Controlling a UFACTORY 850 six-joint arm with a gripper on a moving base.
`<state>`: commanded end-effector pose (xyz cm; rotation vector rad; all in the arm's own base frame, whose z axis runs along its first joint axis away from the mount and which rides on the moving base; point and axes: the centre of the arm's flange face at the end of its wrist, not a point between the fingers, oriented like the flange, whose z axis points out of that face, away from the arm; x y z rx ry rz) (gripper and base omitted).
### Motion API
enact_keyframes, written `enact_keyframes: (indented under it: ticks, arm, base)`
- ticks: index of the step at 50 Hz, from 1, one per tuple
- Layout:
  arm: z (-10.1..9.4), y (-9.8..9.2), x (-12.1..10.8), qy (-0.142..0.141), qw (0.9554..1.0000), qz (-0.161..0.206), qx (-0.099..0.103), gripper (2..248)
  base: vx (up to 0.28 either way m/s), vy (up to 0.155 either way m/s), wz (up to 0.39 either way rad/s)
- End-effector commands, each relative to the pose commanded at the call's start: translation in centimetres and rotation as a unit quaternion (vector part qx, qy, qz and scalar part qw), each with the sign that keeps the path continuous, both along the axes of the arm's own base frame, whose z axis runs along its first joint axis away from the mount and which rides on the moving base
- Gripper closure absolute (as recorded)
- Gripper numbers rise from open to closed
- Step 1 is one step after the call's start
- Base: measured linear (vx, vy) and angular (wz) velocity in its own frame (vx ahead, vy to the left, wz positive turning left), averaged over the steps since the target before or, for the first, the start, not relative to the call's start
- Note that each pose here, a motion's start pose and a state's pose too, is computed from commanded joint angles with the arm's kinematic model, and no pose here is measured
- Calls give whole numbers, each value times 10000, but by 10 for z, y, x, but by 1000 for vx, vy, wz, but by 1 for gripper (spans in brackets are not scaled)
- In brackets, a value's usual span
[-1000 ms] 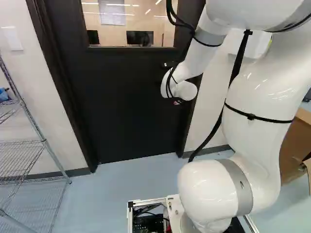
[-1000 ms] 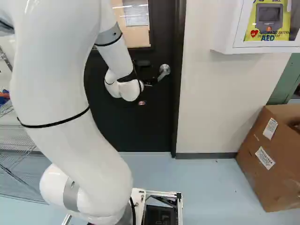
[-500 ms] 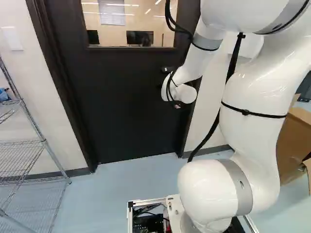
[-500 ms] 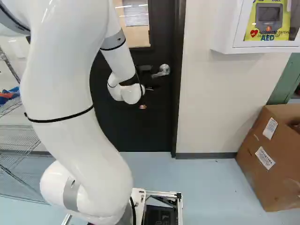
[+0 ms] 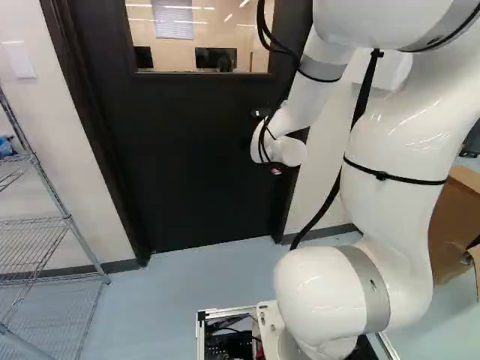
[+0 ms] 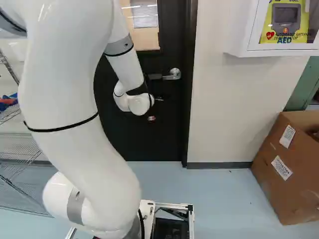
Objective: Open the door and move inside
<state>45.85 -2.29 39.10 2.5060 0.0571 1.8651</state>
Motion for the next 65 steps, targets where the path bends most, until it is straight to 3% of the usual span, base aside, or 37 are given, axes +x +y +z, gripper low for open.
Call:
enact_keyframes:
  ticks: [19,65]
  arm:
    - [18,0,-12,-186,9998,-5,-12,3]
    - [66,1,-16,-722,9974,-5,-46,3]
  base:
    - [0,0,0]
    - [0,0,0]
